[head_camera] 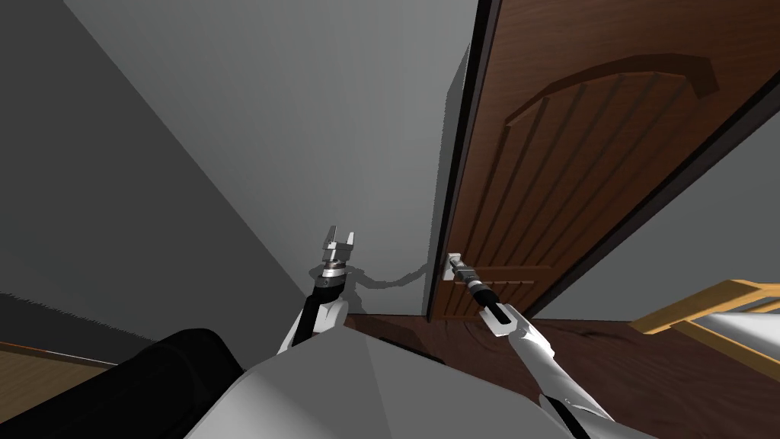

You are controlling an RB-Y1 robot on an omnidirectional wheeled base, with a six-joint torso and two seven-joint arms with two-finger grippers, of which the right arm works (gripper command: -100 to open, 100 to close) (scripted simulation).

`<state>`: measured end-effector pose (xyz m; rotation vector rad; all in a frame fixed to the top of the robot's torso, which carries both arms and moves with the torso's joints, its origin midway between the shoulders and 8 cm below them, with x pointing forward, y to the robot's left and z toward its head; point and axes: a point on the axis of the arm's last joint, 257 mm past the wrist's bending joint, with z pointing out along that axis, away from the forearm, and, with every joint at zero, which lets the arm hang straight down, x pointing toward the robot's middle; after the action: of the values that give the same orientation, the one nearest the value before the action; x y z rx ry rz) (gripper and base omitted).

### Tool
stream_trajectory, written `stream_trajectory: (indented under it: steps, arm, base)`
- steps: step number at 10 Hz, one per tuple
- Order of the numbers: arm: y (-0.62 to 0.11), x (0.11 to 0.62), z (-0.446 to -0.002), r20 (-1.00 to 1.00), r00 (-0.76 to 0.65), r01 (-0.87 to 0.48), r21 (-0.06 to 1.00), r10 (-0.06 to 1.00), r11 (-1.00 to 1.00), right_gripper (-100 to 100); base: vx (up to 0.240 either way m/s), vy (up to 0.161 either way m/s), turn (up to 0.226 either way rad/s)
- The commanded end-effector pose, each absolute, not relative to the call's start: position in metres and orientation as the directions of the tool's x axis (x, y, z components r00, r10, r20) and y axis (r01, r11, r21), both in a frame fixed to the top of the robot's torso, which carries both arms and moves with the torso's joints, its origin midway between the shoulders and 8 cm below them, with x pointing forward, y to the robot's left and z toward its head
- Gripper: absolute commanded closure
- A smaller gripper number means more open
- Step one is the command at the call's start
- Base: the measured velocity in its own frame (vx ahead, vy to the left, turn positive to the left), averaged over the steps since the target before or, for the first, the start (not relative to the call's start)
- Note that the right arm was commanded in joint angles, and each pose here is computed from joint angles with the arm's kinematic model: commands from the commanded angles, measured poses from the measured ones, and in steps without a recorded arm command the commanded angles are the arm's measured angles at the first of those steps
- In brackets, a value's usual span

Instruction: Pull the door open

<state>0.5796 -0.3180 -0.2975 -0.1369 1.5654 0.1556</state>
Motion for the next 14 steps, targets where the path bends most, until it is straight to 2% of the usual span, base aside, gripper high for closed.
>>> stream_trajectory:
  steps: [1, 5, 13, 14]
  arm:
    - [-0.319, 0.58, -0.296, -0.998, -0.004, -0.178, 0.061, 0.061, 0.982, 100]
    - [-0.323, 0.581, -0.293, -0.985, -0.009, -0.161, 0.173, 0.174, 0.972, 100]
    - [-0.333, 0.584, -0.285, -0.881, -0.005, -0.118, 0.47, 0.473, 0.875, 100]
    - [-0.333, 0.584, -0.285, -0.877, -0.006, -0.118, 0.477, 0.48, 0.871, 100]
  base:
    - [-0.021, -0.029, 0.067]
    - [-0.032, -0.047, 0.076]
    - [-0.048, -0.053, 0.091]
    - [-0.045, -0.044, 0.061]
